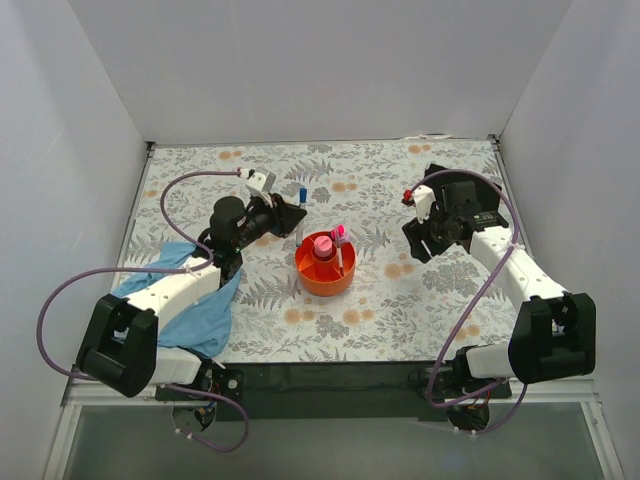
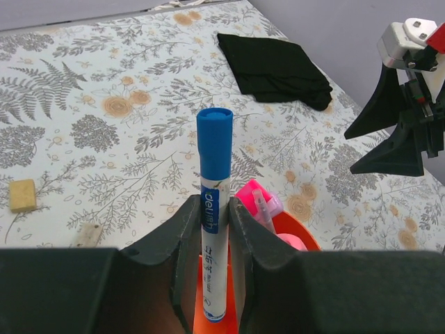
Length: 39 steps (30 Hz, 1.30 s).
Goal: Sort the stationery into containers
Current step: Place the pen in the storage box.
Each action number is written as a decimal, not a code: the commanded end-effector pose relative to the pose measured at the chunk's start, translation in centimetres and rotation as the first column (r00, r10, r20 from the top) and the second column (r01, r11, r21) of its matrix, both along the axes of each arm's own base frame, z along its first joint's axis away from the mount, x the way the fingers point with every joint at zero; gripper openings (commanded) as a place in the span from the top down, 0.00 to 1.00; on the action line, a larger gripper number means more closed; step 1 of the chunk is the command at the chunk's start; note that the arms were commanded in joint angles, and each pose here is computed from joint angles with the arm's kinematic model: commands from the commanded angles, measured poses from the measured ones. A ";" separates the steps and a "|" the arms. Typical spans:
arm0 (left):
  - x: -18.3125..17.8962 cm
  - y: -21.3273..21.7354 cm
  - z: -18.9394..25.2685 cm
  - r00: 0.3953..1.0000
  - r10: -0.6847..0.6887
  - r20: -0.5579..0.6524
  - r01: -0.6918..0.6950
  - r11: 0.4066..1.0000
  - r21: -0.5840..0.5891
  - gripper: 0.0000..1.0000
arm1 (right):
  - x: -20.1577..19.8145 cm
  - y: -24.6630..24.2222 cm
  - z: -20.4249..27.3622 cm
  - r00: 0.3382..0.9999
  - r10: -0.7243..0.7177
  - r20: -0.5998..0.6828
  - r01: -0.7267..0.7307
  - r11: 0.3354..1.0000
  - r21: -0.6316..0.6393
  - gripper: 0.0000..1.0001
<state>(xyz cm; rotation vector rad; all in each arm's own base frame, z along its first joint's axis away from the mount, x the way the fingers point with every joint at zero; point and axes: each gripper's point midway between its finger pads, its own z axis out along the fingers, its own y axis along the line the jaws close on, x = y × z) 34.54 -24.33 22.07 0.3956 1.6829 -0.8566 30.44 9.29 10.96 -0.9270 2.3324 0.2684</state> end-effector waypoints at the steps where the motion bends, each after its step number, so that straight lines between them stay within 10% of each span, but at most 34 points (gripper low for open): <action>1: 0.3 -0.9 -0.7 1.000 -0.013 -0.021 0.012 0.999 -0.031 1.00 | 0.2 -0.4 0.8 1.000 -0.011 0.025 0.012 1.000 -0.010 0.31; 23: -0.8 -1.4 -6.2 0.988 -0.003 -0.157 -0.001 1.000 -0.024 1.00 | 0.2 -0.2 -0.4 1.000 -0.004 -0.021 0.004 1.000 -0.007 0.31; 39: -0.8 -1.3 -7.4 0.981 0.030 -0.191 -0.029 1.000 0.007 0.78 | -0.2 -0.2 -0.5 1.000 -0.004 -0.020 0.004 1.000 -0.007 0.30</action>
